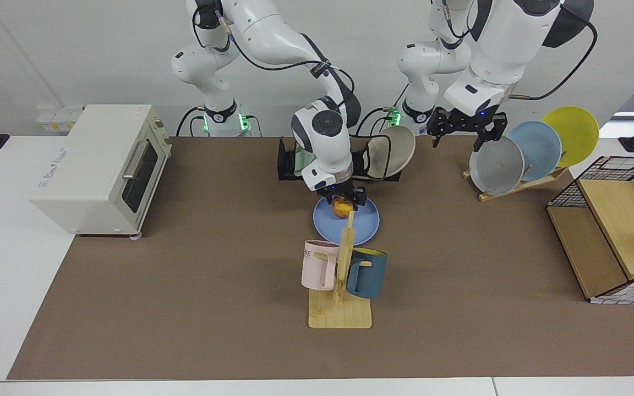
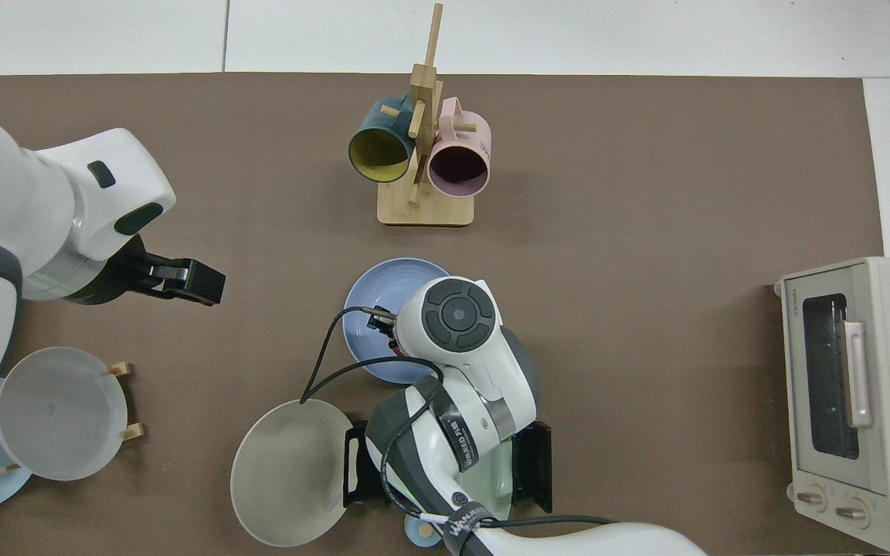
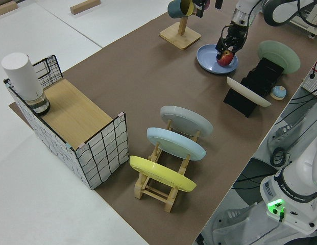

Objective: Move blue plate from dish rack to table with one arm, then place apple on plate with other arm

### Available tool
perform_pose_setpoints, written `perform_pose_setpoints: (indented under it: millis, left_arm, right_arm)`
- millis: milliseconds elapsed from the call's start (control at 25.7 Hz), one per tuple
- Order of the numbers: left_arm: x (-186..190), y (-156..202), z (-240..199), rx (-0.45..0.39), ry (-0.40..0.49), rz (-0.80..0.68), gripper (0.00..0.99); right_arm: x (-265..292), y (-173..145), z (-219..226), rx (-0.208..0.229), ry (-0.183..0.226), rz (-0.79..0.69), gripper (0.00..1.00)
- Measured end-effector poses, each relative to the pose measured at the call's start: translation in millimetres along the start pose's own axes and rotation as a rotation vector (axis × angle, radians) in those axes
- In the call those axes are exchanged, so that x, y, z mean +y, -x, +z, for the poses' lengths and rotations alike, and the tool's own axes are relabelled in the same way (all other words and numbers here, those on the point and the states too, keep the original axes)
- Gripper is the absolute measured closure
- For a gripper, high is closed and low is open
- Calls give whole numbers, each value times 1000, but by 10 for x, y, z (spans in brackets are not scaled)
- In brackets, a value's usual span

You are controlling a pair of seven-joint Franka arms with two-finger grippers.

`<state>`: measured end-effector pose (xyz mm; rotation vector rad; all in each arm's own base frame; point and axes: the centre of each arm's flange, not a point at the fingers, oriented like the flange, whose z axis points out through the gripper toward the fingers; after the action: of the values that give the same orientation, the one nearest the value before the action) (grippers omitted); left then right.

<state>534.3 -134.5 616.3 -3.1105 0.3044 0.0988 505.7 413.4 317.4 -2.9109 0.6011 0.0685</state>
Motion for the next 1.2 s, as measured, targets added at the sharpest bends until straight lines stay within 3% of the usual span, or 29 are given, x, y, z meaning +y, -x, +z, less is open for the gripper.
perform_pose_setpoints:
  millis: [39, 272, 505, 700, 933, 1205]
  left_arm:
    - [4, 25, -13, 2, -1, 3, 0]
    - [15, 136, -98, 16, -10, 6, 0]
    - [-7, 171, -150, 26, -12, 2, 0]
    - [-9, 174, -155, 27, -13, 1, 0]
    - [0, 175, -157, 28, -13, 3, 0]
    - [14, 195, -185, 33, -14, 4, 0]
  right_arm:
    - [-1, 0, -1, 0, 0, 0, 9]
    - [-21, -53, -85, 12, -14, 4, 4]
    - [155, -477, -686, 81, -45, 27, 4]
    - [596, -869, -1259, 76, -8, -42, 4]
    - [1322, -1330, -1839, 76, 77, -186, 4]
    - [2115, -1759, -2275, 58, 98, -319, 4]
